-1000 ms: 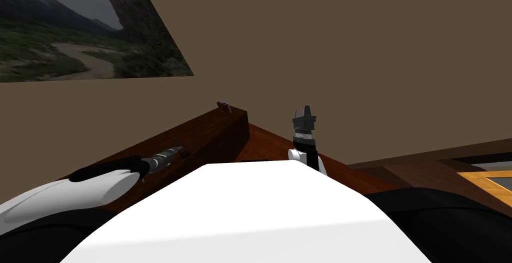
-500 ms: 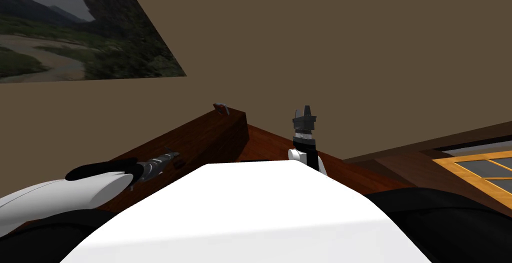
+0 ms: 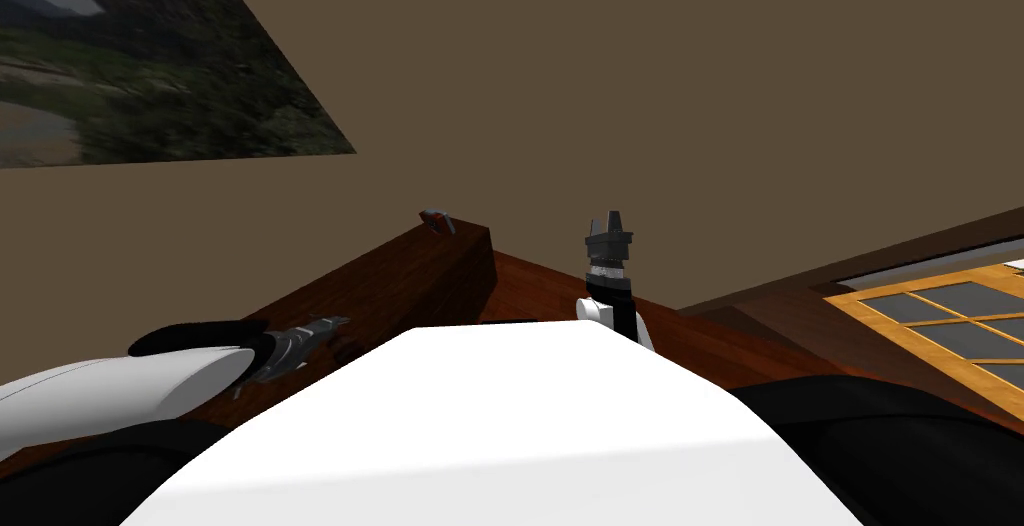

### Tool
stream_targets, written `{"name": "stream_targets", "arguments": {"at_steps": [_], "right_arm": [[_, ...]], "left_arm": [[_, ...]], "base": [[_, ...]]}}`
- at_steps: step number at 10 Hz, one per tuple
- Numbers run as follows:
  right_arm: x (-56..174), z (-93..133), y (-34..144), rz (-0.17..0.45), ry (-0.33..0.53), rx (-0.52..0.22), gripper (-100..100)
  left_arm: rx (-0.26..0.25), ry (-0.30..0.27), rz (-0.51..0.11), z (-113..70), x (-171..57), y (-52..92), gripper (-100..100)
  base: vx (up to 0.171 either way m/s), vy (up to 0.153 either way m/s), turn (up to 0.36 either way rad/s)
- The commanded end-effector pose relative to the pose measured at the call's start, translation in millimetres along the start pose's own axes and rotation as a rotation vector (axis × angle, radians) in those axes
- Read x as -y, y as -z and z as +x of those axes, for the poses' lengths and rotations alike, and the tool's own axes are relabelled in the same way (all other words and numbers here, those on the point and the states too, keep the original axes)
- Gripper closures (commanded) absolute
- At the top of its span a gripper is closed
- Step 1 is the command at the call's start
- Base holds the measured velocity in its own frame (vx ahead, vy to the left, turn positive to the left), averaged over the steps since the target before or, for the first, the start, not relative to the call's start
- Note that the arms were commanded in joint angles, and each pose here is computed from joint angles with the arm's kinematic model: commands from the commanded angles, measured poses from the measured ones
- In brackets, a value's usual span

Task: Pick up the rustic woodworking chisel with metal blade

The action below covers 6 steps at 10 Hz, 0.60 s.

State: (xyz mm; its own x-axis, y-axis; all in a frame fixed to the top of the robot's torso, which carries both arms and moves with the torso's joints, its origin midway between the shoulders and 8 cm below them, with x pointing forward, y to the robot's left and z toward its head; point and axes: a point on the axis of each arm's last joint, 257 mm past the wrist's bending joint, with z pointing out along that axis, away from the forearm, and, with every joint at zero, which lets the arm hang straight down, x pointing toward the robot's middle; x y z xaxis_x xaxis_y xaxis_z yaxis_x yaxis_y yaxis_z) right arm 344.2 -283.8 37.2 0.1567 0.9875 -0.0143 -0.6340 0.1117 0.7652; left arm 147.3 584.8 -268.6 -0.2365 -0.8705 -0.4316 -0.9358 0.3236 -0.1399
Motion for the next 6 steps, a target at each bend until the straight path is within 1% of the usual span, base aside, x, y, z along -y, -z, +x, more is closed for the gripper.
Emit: {"name": "stream_targets", "arguments": {"at_steps": [1,3,6], "right_arm": [[0.0,0.0,0.0,0.000,0.000,0.000,0],[0.0,0.0,0.0,0.000,0.000,0.000,0],[0.0,0.0,0.0,0.000,0.000,0.000,0]], "left_arm": [[-0.028,-0.016,-0.063,4.1,-16.6,1.5,-100],[-0.058,-0.035,-0.127,7.7,-33.5,4.6,-100],[-0.093,-0.059,-0.201,11.7,-52.3,9.6,-100]], "base": [[0.048,0.106,-0.146],[0.049,0.115,-0.152],[0.050,0.093,-0.116]]}}
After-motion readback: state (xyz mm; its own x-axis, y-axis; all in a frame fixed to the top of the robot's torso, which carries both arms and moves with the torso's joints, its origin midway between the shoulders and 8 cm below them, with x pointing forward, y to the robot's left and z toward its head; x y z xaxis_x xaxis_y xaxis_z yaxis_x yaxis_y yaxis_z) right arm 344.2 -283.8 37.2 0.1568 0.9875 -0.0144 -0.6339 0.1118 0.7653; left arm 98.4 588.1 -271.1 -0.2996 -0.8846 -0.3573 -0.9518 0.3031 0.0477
